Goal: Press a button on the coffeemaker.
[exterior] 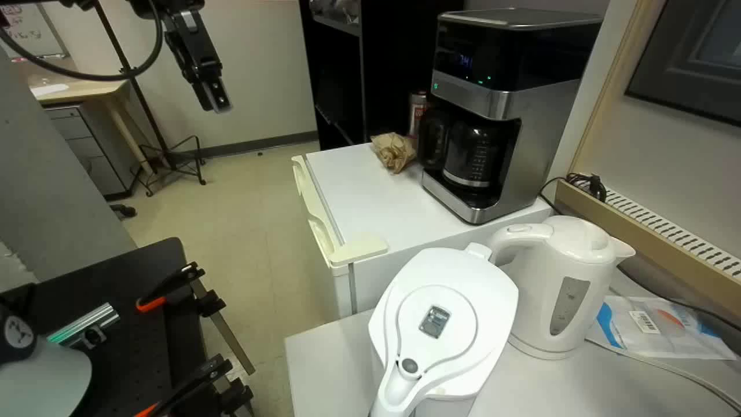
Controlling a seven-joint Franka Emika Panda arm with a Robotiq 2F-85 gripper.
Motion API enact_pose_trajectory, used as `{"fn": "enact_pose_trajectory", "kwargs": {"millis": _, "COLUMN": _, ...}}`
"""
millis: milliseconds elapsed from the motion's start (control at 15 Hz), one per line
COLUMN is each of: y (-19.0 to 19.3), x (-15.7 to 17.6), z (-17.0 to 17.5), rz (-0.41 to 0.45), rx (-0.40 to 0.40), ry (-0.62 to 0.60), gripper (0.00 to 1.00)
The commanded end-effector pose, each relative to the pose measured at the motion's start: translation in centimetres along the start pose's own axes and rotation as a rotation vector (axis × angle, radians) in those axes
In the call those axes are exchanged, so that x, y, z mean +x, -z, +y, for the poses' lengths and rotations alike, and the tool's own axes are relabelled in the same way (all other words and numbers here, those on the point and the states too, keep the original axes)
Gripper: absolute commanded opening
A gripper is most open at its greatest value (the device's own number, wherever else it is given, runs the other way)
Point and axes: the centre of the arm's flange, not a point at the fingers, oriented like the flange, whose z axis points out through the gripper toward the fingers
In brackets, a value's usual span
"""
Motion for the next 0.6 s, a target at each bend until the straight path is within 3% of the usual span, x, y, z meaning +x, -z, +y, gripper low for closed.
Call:
{"fn": "enact_pose_trajectory", "kwargs": {"millis": 0, "y": 0.00, "x": 0.00, "z": 0.00, "rz": 0.000, "rx": 0.000, "ry": 0.000, "gripper": 1.00}}
{"fn": "enact_pose_trajectory", "kwargs": {"millis": 533, "y": -0.18, "x": 0.30, "z": 0.10, "rz": 0.004, "rx": -0.012, "ry": 0.021, "gripper": 1.00}}
